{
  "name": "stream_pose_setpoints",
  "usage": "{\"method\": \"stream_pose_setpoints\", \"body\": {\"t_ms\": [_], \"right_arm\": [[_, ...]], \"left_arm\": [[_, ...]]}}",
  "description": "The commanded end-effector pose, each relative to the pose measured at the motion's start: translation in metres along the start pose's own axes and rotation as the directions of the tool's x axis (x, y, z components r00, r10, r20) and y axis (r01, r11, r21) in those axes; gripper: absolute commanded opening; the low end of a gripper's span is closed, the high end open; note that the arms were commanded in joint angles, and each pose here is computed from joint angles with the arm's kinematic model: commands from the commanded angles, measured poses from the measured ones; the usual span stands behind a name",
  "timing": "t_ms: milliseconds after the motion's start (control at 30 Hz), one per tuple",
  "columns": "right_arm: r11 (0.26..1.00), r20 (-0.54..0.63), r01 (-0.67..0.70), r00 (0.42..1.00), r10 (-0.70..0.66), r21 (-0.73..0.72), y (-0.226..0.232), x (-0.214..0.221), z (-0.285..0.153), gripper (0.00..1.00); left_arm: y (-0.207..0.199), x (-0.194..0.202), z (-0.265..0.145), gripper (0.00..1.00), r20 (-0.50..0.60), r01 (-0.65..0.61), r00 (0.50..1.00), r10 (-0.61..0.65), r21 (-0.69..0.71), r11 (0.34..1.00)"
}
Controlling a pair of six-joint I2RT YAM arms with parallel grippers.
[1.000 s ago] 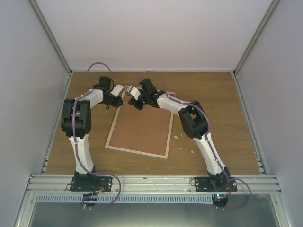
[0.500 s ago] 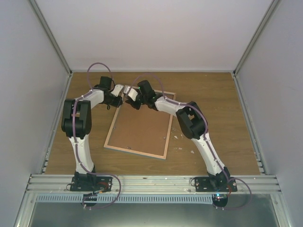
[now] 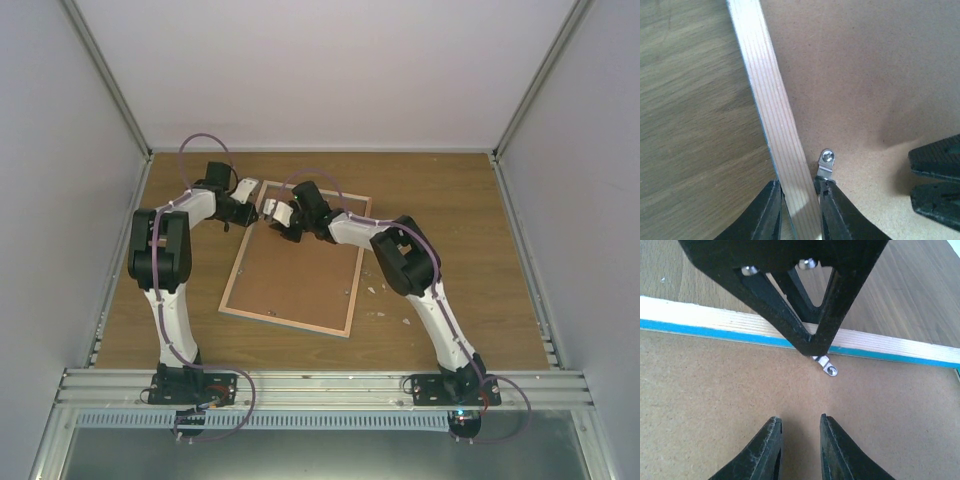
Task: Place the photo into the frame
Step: Install the photo frame at the center of the board.
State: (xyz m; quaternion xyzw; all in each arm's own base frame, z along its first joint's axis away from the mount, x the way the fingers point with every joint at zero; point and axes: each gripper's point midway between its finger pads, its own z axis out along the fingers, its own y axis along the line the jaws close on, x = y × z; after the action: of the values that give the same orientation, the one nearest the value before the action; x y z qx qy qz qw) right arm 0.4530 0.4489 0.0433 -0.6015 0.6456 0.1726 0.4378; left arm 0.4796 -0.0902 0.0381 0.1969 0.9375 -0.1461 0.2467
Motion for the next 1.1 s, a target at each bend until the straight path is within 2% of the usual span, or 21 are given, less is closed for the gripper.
{"method": "stream_pose_setpoints", "body": {"t_ms": [0,167,467,733,1067], "right_arm": [[0.999,0.009,0.038,0.999,-0.038,0.024,-0.006,-0.01,-0.014,0.23],[0.999,0.007,0.029,1.0,-0.029,0.019,-0.006,-0.008,-0.016,0.21],[0.999,0.021,0.03,0.999,-0.03,0.02,-0.009,-0.017,-0.022,0.21],[1.0,0.034,0.014,0.999,-0.015,0.009,-0.01,-0.023,-0.028,0.2],[1.0,0.025,-0.002,1.0,0.002,0.026,-0.02,-0.015,-0.032,0.19]], "left_arm": [[-0.008,-0.025,-0.019,0.27,0.085,-0.072,0.994,0.068,0.041,0.997],[-0.01,-0.028,-0.021,0.36,0.097,-0.099,0.991,0.093,0.059,0.993],[-0.001,-0.019,-0.012,0.42,0.05,-0.174,0.984,0.173,0.021,0.985],[0.008,-0.004,0.002,0.42,-0.013,-0.236,0.972,0.236,-0.018,0.972],[0.012,0.009,0.016,0.37,-0.067,-0.278,0.959,0.274,-0.054,0.959]]}}
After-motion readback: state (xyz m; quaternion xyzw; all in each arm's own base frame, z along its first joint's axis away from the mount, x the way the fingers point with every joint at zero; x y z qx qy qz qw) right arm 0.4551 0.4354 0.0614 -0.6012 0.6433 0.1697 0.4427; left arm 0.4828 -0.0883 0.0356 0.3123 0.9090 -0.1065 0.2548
